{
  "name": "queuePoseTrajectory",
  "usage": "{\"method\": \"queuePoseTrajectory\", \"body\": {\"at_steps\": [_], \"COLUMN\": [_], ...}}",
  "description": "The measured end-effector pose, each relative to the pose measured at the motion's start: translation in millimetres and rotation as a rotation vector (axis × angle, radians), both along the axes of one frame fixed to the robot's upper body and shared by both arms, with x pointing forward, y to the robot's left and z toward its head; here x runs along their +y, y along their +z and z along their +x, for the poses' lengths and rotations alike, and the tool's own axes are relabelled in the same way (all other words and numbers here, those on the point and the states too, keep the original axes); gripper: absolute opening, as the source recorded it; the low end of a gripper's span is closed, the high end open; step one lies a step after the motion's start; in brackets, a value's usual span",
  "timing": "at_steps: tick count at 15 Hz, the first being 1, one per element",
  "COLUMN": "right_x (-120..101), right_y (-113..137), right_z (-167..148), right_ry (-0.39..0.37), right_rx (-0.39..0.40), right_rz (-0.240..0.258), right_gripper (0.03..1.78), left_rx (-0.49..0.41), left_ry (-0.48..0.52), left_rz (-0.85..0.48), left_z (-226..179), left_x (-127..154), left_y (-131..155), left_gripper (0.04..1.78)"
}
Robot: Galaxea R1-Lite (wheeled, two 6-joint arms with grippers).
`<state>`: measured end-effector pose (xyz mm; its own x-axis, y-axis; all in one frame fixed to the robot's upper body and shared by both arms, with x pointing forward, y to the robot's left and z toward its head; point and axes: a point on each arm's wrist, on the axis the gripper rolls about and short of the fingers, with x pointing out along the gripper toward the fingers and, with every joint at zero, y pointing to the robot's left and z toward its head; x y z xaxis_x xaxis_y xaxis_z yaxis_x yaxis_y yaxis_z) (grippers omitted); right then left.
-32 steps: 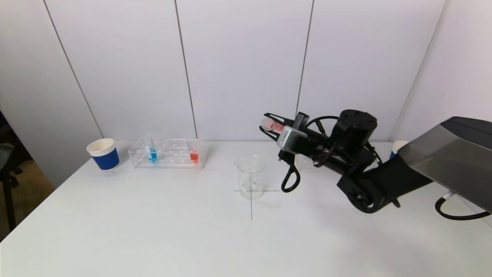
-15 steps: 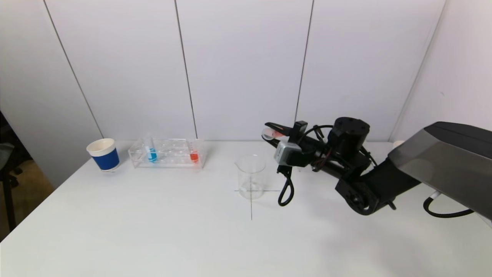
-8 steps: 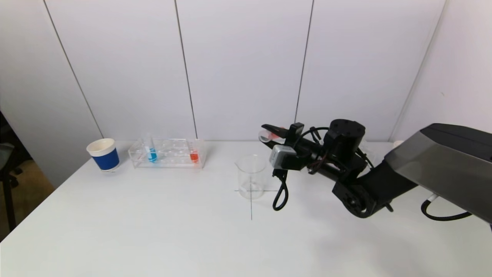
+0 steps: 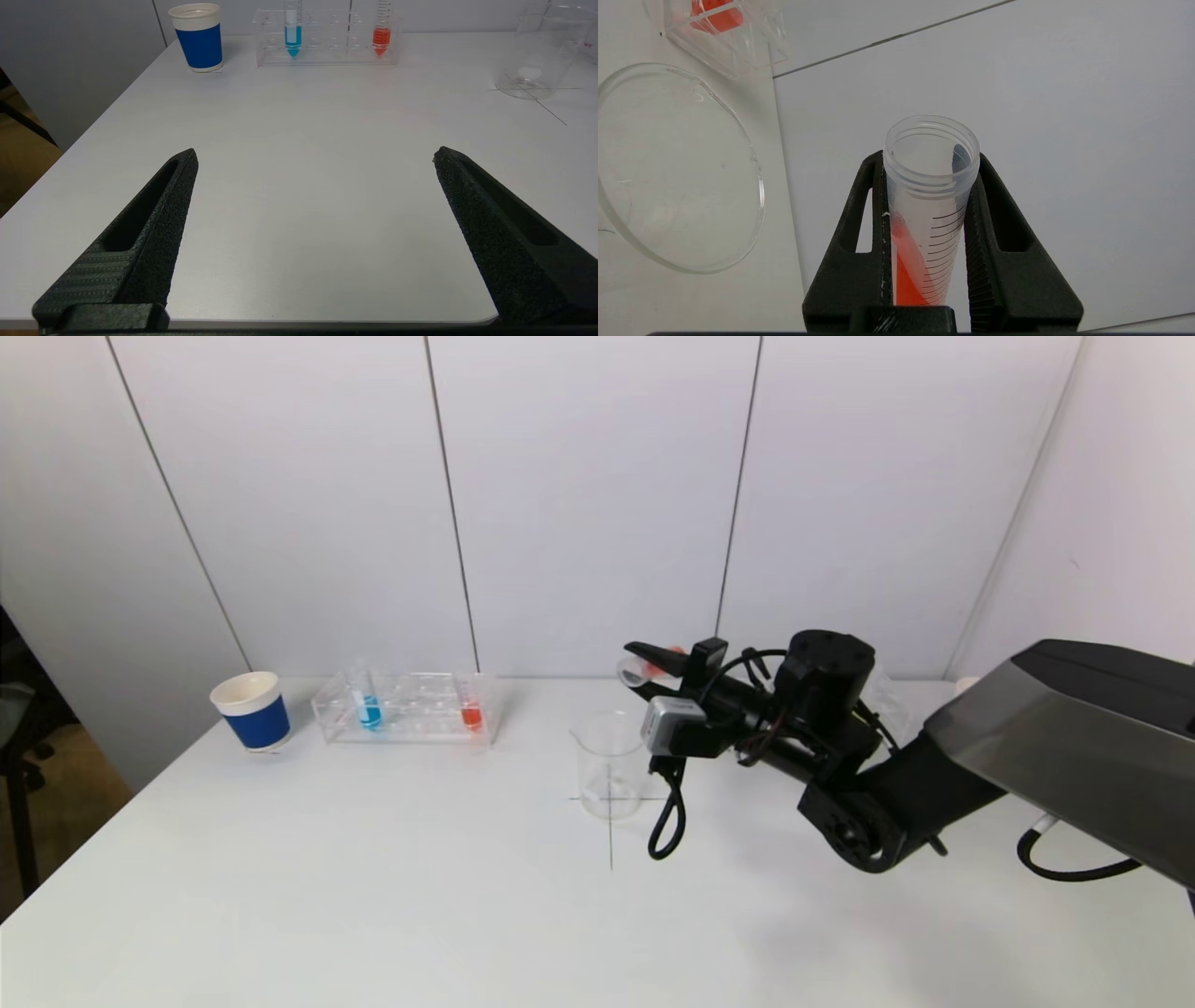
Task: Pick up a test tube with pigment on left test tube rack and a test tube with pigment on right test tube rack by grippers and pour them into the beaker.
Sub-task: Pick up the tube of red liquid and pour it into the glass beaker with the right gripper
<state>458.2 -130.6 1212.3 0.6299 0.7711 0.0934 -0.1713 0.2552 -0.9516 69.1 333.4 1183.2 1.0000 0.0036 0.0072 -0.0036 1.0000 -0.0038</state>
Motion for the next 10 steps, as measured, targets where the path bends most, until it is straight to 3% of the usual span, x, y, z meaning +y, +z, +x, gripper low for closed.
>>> {"method": "queuePoseTrajectory", "body": {"at_steps": [10], "right_x": [1.4], "right_y": [-4.0], "right_z": [-0.1], "right_ry": [-0.010], "right_rx": [-0.012], "right_rz": [-0.033], "right_gripper": [0.50], "left_rx": [0.000], "left_ry": [0.000], "left_rz": [0.000], "left_z": [0.0], "left_x": [0.0], "left_y": [0.0], "left_gripper": [1.76]}}
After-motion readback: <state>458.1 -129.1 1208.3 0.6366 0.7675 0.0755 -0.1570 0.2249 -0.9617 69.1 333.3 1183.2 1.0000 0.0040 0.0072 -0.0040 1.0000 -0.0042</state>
